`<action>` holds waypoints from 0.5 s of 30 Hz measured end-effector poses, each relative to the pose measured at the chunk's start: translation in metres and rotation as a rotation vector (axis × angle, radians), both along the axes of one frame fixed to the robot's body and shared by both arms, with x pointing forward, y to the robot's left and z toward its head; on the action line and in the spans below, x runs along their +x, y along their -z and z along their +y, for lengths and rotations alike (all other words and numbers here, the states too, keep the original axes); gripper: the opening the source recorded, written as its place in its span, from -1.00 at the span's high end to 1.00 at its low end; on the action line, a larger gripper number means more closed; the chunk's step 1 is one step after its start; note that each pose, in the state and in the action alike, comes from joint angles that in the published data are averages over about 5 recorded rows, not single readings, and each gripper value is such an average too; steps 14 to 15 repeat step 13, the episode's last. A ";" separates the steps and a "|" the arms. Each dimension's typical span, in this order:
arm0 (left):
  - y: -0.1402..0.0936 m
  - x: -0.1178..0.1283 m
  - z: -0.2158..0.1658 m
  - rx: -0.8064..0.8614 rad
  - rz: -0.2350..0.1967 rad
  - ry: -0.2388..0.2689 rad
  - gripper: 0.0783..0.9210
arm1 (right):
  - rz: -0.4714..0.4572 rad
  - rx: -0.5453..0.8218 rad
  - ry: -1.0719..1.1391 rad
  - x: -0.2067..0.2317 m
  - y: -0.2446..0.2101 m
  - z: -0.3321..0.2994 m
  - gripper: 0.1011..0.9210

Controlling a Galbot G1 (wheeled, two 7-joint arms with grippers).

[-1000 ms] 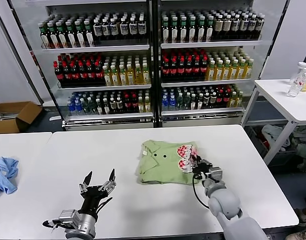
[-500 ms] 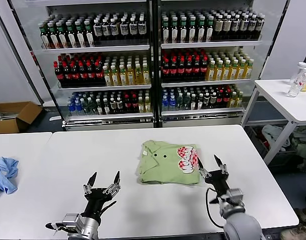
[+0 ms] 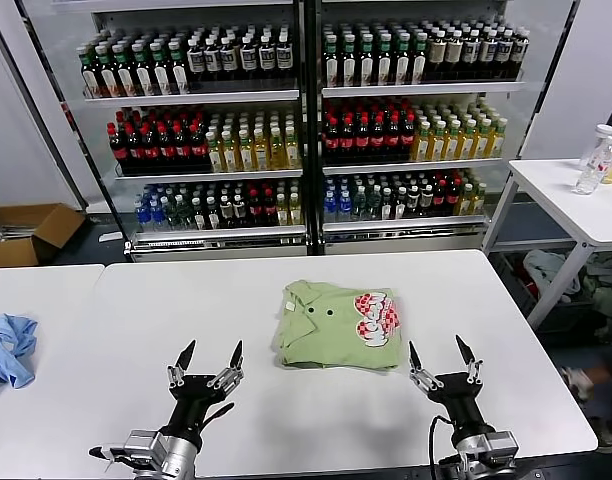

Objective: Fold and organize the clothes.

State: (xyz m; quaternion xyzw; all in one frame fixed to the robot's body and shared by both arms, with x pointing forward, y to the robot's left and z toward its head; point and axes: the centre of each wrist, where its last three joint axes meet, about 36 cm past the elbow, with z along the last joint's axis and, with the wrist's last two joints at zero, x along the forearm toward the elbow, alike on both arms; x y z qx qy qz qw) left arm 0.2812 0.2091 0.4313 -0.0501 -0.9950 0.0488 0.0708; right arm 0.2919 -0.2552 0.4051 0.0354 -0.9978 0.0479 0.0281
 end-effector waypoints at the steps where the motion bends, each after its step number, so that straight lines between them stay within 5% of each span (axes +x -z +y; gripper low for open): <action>1: 0.000 0.000 0.000 0.002 0.001 0.003 -0.77 | -0.002 -0.002 0.001 -0.001 0.000 0.000 -0.76; 15: 0.000 -0.003 -0.004 0.007 -0.006 0.027 -0.77 | -0.047 -0.016 0.014 -0.009 -0.004 0.004 -0.76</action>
